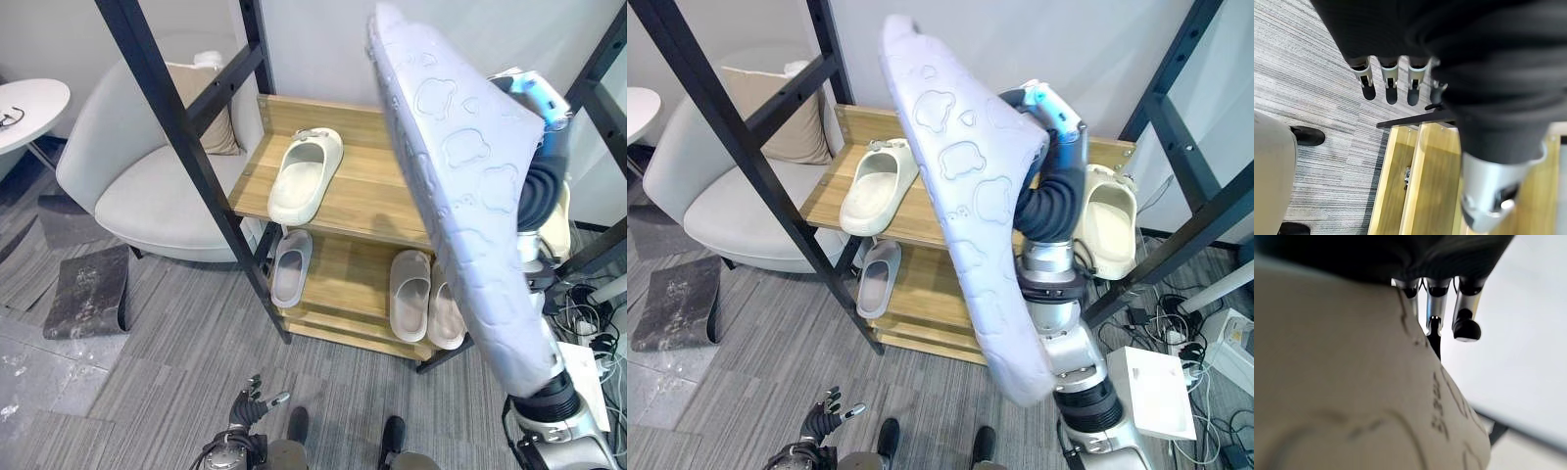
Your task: Arrange the slippers neatly on the shoe rack.
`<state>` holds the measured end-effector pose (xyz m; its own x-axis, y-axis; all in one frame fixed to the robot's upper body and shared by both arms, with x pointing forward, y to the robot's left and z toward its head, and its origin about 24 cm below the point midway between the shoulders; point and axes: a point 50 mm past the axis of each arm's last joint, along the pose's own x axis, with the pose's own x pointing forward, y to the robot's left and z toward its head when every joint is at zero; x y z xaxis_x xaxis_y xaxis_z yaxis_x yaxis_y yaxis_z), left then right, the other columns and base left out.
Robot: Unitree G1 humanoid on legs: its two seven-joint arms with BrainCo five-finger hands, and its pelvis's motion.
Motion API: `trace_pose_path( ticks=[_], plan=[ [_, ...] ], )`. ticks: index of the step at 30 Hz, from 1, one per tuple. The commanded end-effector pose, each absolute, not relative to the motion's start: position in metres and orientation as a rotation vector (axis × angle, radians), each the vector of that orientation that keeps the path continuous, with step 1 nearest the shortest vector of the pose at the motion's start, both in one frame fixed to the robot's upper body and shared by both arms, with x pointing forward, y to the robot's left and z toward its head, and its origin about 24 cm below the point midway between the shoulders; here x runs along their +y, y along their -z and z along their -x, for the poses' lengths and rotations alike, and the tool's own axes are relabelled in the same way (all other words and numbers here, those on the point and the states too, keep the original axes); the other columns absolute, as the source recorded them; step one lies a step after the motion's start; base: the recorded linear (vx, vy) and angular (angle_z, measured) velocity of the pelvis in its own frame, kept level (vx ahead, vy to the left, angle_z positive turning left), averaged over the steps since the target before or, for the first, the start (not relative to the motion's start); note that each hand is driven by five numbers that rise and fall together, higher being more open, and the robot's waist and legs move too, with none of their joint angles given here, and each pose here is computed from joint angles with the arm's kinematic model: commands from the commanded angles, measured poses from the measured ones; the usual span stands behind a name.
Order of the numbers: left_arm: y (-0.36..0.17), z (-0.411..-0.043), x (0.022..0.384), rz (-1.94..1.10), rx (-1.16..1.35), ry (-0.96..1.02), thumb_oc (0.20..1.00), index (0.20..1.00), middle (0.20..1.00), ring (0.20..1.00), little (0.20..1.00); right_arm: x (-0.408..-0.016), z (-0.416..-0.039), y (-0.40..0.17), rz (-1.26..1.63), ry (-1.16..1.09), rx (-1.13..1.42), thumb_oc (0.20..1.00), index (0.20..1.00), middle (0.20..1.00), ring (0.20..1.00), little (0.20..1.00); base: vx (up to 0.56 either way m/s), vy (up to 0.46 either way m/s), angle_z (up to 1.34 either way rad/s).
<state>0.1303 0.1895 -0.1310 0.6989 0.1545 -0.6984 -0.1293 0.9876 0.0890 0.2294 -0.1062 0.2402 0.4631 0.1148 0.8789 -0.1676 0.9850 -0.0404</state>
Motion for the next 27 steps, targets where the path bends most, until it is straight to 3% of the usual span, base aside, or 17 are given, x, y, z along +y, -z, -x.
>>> trace_pose_path(
  ticks=[1,4,12,19,21,25,26,27],
  plan=[
    [0.129,-0.142,0.193,-0.075,0.758,-0.167,1.0,1.0,1.0,1.0,1.0,-0.09,-0.207,-0.257,-0.394,-0.465,-1.099,0.2,0.2,0.2,0.2,0.2,0.0,0.0,0.0],
    [0.132,-0.138,0.193,-0.067,0.781,-0.195,1.0,1.0,1.0,1.0,1.0,-0.073,-0.202,-0.248,-0.582,-0.633,-0.986,0.2,0.2,0.2,0.2,0.2,0.0,0.0,0.0],
    [0.134,-0.136,0.196,-0.064,0.782,-0.23,1.0,1.0,1.0,1.0,1.0,-0.024,-0.198,-0.207,-0.49,-0.911,-0.727,0.2,0.2,0.2,0.2,0.2,-0.01,-0.01,0.05],
    [0.135,-0.135,0.194,-0.057,0.777,-0.221,1.0,1.0,1.0,1.0,1.0,-0.004,-0.209,-0.15,-0.055,-0.942,-0.59,0.2,0.2,0.2,0.2,0.2,-0.01,-0.009,0.18],
    [0.135,-0.135,0.191,-0.054,0.778,-0.207,1.0,1.0,1.0,1.0,1.0,-0.008,-0.222,-0.122,0.226,-0.861,-0.566,0.2,0.2,0.2,0.2,0.2,-0.01,-0.004,0.03],
    [0.135,-0.136,0.189,-0.05,0.773,-0.206,1.0,1.0,1.0,1.0,1.0,-0.014,-0.231,-0.108,0.336,-0.782,-0.549,0.2,0.2,0.2,0.2,0.2,-0.04,0.007,0.11],
    [0.127,-0.155,0.183,-0.029,0.707,-0.208,1.0,1.0,1.0,1.0,1.0,-0.028,-0.246,-0.093,0.533,-0.662,-0.54,0.2,0.2,0.2,0.2,0.2,-0.08,-0.002,0.17],
    [0.127,-0.156,0.183,-0.029,0.706,-0.208,1.0,1.0,1.0,1.0,1.0,-0.027,-0.247,-0.093,0.533,-0.661,-0.542,0.2,0.2,0.2,0.2,0.2,-0.1,0.006,0.18]
  ],
)
